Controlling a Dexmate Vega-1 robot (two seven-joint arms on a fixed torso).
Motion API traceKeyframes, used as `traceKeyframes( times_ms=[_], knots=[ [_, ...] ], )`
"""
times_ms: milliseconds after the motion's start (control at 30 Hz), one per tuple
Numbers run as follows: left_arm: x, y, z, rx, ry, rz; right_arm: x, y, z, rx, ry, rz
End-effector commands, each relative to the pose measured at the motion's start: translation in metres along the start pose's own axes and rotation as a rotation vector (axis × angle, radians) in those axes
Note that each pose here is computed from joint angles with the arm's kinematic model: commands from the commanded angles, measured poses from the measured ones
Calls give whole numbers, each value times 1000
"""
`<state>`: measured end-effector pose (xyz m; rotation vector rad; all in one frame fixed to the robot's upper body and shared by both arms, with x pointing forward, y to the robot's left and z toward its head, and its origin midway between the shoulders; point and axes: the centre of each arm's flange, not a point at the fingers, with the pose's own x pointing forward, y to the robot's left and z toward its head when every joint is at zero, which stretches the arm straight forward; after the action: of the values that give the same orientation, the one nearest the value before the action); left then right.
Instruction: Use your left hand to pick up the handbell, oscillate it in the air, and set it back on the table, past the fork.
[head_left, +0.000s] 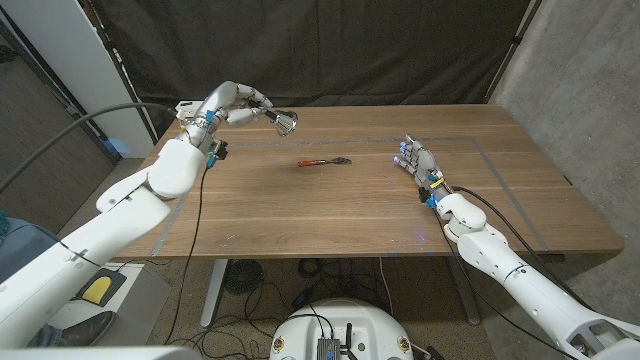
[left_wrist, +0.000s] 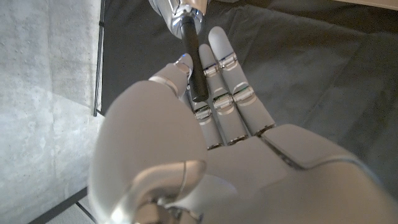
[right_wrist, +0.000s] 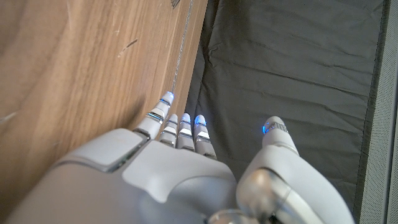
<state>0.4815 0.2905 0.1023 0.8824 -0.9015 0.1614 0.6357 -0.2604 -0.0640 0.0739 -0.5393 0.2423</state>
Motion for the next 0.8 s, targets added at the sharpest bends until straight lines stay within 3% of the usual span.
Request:
traceKeyframes(
  times_ms=[33, 800],
  knots=[
    [5, -4, 6, 101, 6, -85, -3, -1, -1, 4, 2, -7],
    [11, -14, 12, 184, 52, -268, -5, -5, -2, 12, -2, 0]
  ],
)
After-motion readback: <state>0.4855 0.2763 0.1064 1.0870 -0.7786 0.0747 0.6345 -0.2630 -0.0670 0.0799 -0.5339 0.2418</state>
